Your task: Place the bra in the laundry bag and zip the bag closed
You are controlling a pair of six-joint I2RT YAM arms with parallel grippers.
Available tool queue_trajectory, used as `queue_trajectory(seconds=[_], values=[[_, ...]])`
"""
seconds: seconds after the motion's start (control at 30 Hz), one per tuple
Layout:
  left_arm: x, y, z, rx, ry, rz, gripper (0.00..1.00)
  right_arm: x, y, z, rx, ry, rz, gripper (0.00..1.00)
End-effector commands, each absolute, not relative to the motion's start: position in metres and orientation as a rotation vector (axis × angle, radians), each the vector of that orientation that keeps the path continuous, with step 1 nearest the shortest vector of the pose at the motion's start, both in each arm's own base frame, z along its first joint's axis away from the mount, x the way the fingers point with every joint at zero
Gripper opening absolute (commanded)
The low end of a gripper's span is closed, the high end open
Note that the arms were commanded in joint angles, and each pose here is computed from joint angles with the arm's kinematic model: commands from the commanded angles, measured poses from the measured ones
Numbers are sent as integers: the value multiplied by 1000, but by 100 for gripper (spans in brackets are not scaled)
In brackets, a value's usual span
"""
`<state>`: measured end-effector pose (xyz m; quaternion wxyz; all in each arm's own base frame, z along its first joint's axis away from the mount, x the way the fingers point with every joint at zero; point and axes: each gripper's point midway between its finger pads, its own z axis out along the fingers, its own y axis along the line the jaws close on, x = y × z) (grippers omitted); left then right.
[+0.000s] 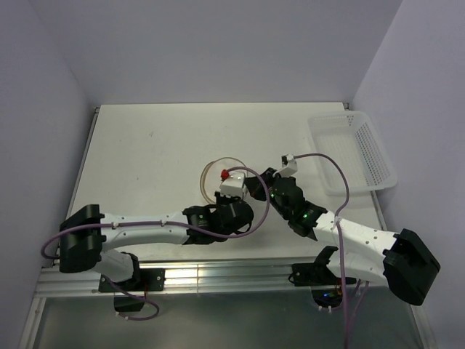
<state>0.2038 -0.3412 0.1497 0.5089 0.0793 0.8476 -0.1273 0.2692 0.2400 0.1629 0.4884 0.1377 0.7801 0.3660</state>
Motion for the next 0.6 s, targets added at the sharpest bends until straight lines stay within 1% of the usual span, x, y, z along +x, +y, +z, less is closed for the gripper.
queue_trajectory(seconds=[0.0, 0.17, 0.2, 0.3, 0.47, 0.57], values=[[204, -326, 179, 34, 1956, -410, 0, 280, 244, 186, 355, 1845, 942, 0], [193, -305, 161, -38, 1952, -473, 0, 297, 234, 205, 424, 1786, 1018, 0], [191, -294, 148, -33, 1957, -445, 0, 298, 233, 206, 437, 1780, 1037, 0], [187, -281, 139, -46, 1964, -442, 0, 302, 233, 213, 451, 1754, 1100, 0], [187, -257, 128, -77, 1986, -343, 0, 306, 224, 210, 451, 1752, 1097, 0], [191, -237, 137, -107, 1953, -264, 0, 314, 207, 203, 417, 1785, 1058, 0]])
